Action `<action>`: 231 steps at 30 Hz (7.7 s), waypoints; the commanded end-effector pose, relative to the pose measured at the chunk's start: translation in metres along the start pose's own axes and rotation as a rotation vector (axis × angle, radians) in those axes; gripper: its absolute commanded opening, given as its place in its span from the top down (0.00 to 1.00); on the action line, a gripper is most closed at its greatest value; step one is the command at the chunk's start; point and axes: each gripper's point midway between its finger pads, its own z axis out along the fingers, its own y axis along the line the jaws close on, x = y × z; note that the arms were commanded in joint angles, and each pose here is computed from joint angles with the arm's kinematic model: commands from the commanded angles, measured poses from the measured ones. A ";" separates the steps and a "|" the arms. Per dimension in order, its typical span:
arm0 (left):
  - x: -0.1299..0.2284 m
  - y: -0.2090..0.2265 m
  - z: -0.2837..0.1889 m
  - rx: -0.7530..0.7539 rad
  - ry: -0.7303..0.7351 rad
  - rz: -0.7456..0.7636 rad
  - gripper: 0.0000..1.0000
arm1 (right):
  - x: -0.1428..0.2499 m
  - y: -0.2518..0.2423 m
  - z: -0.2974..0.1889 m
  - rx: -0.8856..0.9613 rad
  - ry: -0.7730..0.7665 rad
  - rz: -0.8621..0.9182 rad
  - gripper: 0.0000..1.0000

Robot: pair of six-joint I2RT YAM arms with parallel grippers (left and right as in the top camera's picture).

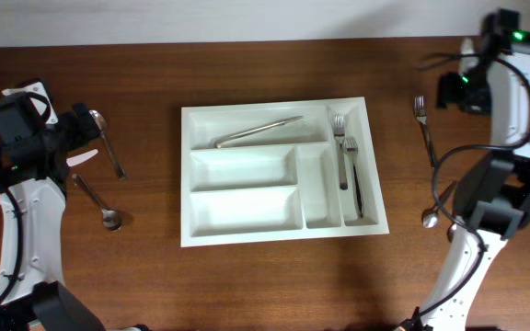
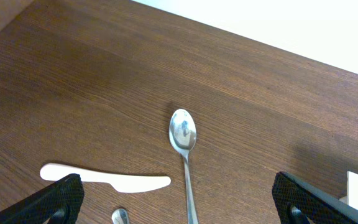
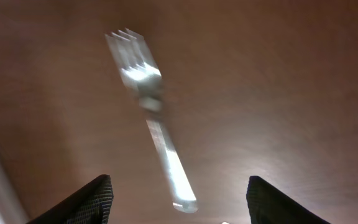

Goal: Pack container
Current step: 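Move the right gripper right and grasp a third silver fork, then carry the fork over the tray and lower it into the right slot, then swing the right gripper back to the spoons right of the tray, then lower the right gripper and close it on a plain silver spoon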

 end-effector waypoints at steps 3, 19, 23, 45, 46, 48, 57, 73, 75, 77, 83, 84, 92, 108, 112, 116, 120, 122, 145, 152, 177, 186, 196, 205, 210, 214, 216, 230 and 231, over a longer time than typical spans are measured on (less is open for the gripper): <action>-0.008 0.003 -0.001 -0.011 -0.017 -0.002 0.01 | 0.013 -0.007 0.016 -0.035 0.031 -0.050 0.30; -0.008 0.003 -0.001 -0.011 -0.017 -0.002 0.01 | 0.017 0.023 0.063 -0.152 -0.002 -0.217 0.41; -0.008 0.003 -0.001 -0.011 -0.017 -0.002 0.01 | 0.018 0.030 0.075 -0.152 -0.011 -0.244 0.42; -0.008 0.003 -0.001 -0.011 -0.017 -0.002 0.01 | 0.023 0.039 0.110 -0.162 0.029 -0.221 0.74; -0.008 0.003 -0.001 -0.011 -0.017 -0.002 0.01 | 0.022 0.039 0.110 -0.162 0.028 -0.215 0.80; -0.008 0.003 -0.001 -0.011 -0.017 -0.002 0.01 | 0.022 0.040 0.110 -0.162 0.027 -0.198 0.92; -0.008 0.003 -0.001 -0.011 -0.017 -0.002 0.01 | 0.026 0.040 0.106 -0.163 0.051 -0.137 0.96; -0.008 0.003 -0.001 -0.011 -0.017 -0.002 0.01 | -0.006 0.069 -0.054 -0.218 -0.085 -0.028 0.96; -0.008 0.003 -0.001 -0.011 -0.017 -0.002 0.01 | -0.002 0.079 -0.077 -0.218 -0.105 -0.040 0.96; -0.008 0.003 -0.001 -0.011 -0.017 -0.002 0.01 | 0.007 0.092 -0.092 -0.224 -0.101 -0.048 0.96; -0.008 0.003 -0.001 -0.011 -0.017 -0.002 0.01 | 0.047 0.145 -0.100 -0.245 0.029 -0.145 0.96; -0.008 0.003 -0.001 -0.011 -0.017 -0.002 0.01 | 0.052 0.155 -0.099 -0.248 0.040 -0.166 0.96; -0.008 0.003 -0.001 -0.011 -0.017 -0.002 0.01 | 0.067 0.211 -0.066 -0.151 0.054 -0.247 0.96; -0.008 0.003 -0.001 -0.011 -0.017 -0.002 0.01 | 0.102 0.210 0.014 -0.082 0.156 -0.207 0.96; -0.008 0.003 -0.001 -0.011 -0.017 -0.002 0.01 | 0.109 0.209 0.022 -0.077 0.176 -0.209 0.96; -0.008 0.003 -0.001 -0.011 -0.017 -0.002 0.01 | 0.105 0.210 0.023 -0.082 0.157 -0.225 0.73; -0.008 0.003 -0.001 -0.011 -0.017 -0.002 0.01 | 0.089 0.207 0.015 -0.058 0.092 -0.292 0.56; -0.008 0.003 -0.001 -0.011 -0.017 -0.002 0.01 | 0.075 0.201 0.003 -0.010 0.038 -0.323 0.51; -0.008 0.003 -0.001 -0.011 -0.017 -0.002 0.01 | -0.027 0.126 -0.251 0.171 -0.628 -0.456 0.31; -0.008 0.003 -0.001 -0.011 -0.017 -0.002 0.01 | 0.024 0.003 -0.282 0.088 -0.571 0.032 0.39; -0.008 0.003 -0.001 -0.011 -0.017 -0.002 0.01 | 0.105 -0.050 -0.101 0.057 -0.044 0.469 0.42; -0.008 0.003 -0.001 -0.011 -0.017 -0.002 0.01 | 0.102 -0.029 -0.134 0.044 -0.163 0.393 0.36; -0.008 0.003 -0.001 -0.011 -0.017 -0.002 0.01 | 0.147 -0.009 -0.104 0.078 -0.247 0.510 0.36; -0.008 0.003 -0.001 -0.011 -0.017 -0.002 0.01 | 0.190 -0.013 -0.017 0.101 0.002 0.638 0.35; -0.008 0.003 -0.001 -0.011 -0.017 -0.002 0.01 | 0.193 -0.022 0.012 0.162 0.062 0.632 0.44; -0.008 0.003 -0.001 -0.011 -0.017 -0.002 0.01 | 0.199 -0.019 0.039 0.161 0.133 0.628 0.47; -0.008 0.003 -0.001 -0.011 -0.017 -0.002 0.01 | 0.200 -0.017 0.049 0.150 0.151 0.630 0.53; -0.008 0.003 -0.001 -0.011 -0.017 -0.002 0.01 | 0.191 -0.013 0.065 0.117 0.135 0.645 0.59; -0.008 0.003 -0.001 -0.011 -0.017 -0.002 0.01 | 0.191 -0.013 0.066 0.117 0.138 0.647 0.59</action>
